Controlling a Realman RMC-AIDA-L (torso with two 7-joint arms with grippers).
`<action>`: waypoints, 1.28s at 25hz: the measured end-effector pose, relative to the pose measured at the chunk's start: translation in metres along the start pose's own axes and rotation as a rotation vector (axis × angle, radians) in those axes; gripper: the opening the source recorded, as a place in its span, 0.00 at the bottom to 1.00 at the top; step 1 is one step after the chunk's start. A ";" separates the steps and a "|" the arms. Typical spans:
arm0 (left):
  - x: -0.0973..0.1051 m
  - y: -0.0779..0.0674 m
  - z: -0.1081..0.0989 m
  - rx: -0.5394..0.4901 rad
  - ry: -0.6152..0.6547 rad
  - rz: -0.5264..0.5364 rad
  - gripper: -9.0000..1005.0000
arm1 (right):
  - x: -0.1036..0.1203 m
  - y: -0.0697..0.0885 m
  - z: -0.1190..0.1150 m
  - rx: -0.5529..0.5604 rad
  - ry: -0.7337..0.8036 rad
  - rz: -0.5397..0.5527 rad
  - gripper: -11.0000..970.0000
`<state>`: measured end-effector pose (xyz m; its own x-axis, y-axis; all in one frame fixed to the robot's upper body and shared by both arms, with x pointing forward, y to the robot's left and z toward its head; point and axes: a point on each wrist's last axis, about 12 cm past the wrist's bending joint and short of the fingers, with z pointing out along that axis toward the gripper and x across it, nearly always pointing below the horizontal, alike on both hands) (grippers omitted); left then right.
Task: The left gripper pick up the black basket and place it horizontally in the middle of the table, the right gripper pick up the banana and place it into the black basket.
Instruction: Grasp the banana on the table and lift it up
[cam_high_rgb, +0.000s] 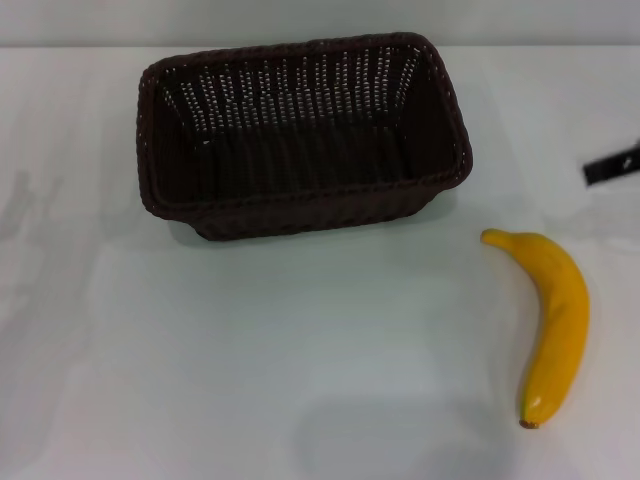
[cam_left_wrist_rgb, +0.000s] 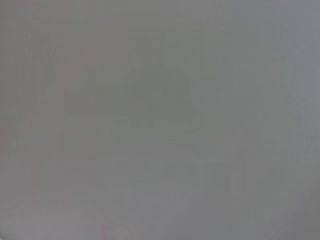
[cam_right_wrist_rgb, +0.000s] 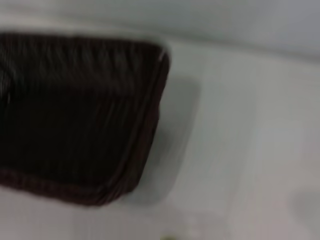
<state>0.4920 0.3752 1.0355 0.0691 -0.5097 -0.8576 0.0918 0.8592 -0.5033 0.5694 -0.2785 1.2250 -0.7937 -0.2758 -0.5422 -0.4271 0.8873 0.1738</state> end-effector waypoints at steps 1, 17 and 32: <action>-0.001 0.000 0.000 -0.005 -0.005 -0.002 0.89 | -0.001 0.011 0.005 0.012 0.047 -0.008 0.87; 0.000 0.002 0.008 -0.030 0.012 -0.002 0.89 | -0.001 0.073 0.043 0.107 0.234 -0.087 0.80; 0.001 0.001 0.012 -0.031 0.023 0.001 0.89 | 0.006 0.060 0.078 0.130 0.274 -0.055 0.76</action>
<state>0.5042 0.3753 1.0353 0.0462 -0.5076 -0.8603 0.0606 0.8611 -0.5048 0.5724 -0.1983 1.1683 -0.8655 -0.3989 -0.3029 -0.4281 0.9031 0.0340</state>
